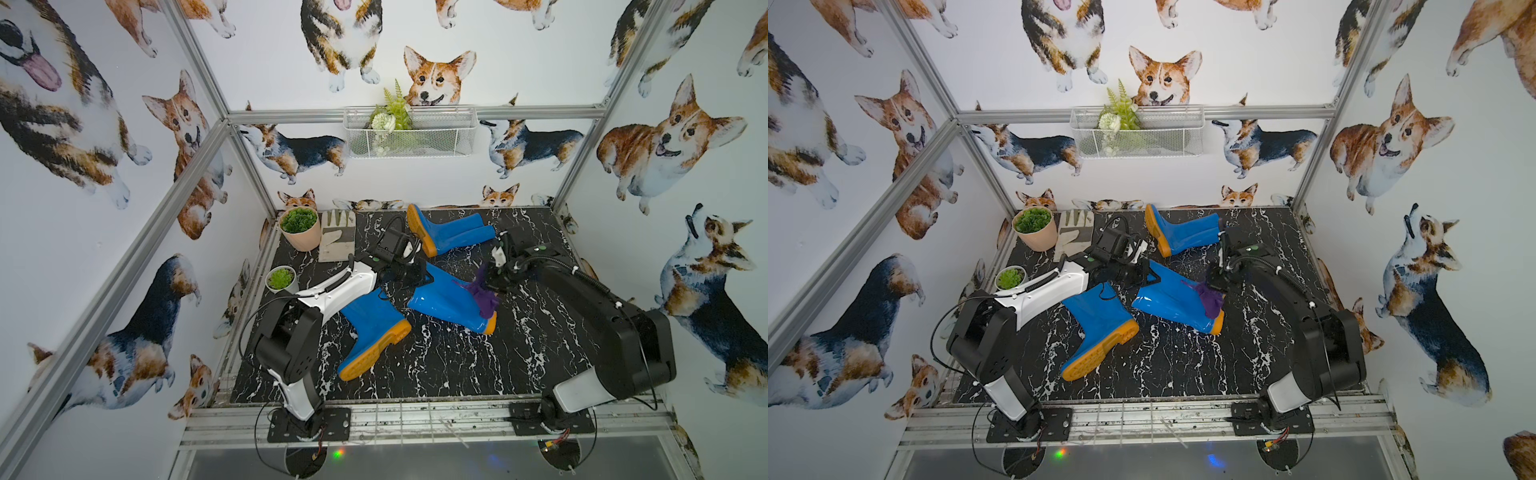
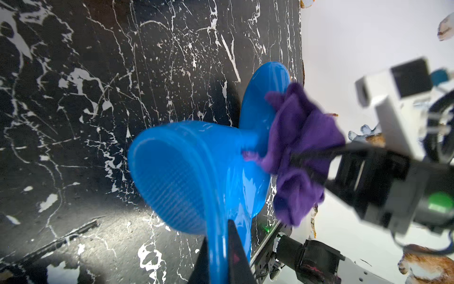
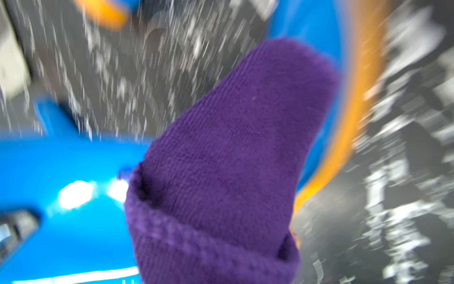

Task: Wipe the rubber boots with a cloth
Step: Wipe the dirt off the rubber boot, then place the cleaning item at the center of the board, then pick up the rubber boot from the center of the board.

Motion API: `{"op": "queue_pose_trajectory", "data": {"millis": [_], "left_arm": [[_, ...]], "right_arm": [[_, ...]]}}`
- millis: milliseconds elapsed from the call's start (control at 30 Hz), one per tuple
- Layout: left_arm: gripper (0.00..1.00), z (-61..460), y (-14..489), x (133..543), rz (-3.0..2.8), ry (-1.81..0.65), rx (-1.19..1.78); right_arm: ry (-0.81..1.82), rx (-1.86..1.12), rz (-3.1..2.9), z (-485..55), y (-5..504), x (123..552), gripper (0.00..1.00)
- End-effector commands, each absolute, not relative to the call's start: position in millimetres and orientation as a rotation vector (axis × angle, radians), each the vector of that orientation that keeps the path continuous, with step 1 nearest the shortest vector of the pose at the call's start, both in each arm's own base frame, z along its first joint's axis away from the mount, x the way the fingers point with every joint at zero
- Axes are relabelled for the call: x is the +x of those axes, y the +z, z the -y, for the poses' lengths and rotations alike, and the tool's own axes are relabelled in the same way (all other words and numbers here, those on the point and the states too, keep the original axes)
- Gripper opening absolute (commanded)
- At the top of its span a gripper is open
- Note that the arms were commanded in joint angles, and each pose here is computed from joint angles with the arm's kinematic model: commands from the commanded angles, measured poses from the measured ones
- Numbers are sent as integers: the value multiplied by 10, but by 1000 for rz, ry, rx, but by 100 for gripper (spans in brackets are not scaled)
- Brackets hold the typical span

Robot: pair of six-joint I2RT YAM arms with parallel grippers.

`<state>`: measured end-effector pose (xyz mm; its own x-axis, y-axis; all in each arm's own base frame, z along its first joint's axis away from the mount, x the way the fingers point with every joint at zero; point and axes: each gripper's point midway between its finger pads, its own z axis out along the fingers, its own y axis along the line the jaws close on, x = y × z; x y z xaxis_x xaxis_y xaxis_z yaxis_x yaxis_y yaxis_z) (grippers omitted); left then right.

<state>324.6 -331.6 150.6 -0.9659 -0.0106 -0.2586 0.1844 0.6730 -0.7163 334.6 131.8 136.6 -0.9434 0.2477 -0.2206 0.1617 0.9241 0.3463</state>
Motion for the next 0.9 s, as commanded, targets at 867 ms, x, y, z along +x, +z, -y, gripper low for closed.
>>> {"op": "queue_pose_trajectory", "data": {"millis": [867], "left_arm": [[0,3752,2673,2850,-2489,-1186,558]], "right_arm": [[223,457,-2673,-415,1656,2832,37]]}}
